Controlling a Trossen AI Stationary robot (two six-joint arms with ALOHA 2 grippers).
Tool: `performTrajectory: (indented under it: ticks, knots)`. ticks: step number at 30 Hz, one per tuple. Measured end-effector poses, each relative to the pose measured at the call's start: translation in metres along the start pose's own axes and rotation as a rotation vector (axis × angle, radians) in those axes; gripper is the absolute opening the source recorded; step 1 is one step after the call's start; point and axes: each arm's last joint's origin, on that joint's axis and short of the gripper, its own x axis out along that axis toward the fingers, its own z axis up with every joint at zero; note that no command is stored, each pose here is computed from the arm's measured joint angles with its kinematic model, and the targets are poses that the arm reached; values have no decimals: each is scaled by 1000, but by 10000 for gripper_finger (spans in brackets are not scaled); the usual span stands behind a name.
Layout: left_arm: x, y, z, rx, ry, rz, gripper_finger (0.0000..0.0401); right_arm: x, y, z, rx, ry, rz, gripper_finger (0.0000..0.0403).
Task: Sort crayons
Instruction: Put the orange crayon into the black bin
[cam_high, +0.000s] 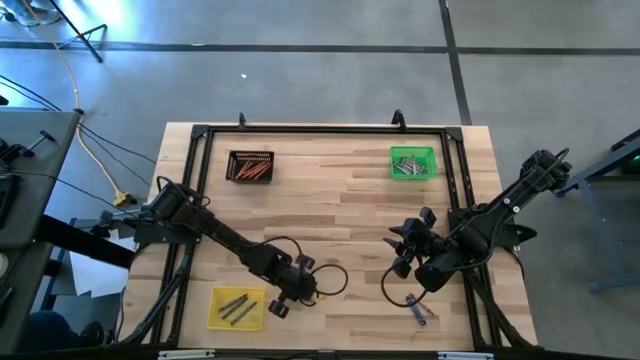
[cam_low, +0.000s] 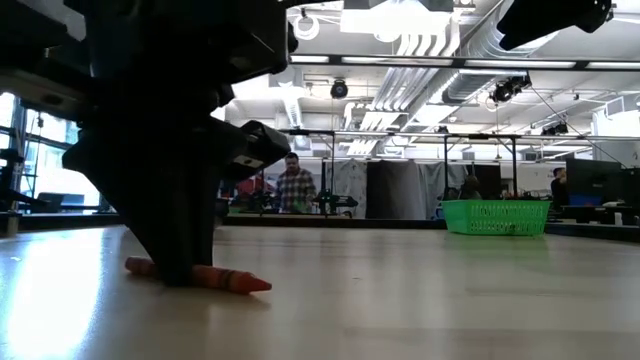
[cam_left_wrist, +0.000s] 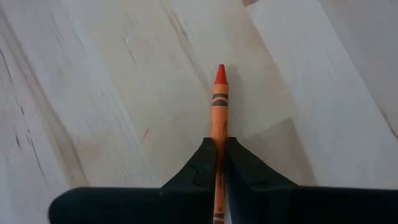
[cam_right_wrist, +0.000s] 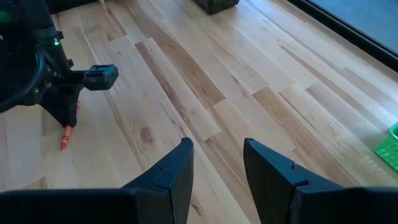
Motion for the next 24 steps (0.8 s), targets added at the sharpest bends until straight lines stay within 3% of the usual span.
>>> performTrajectory:
  ticks: [10, 14, 18, 24]
  knots:
    - [-35, 2, 52, 1, -42, 73, 1, 0, 0, 0, 0, 0, 0, 134]
    - [-56, 5, 72, -4, -59, 169, 1, 0, 0, 0, 0, 0, 0, 134]
    - [-74, 17, 73, -24, 64, 328, 0, 0, 0, 0, 0, 0, 0, 134]
    - [-97, 53, 52, -171, 316, 510, 0, 0, 0, 0, 0, 6, 3, 134]
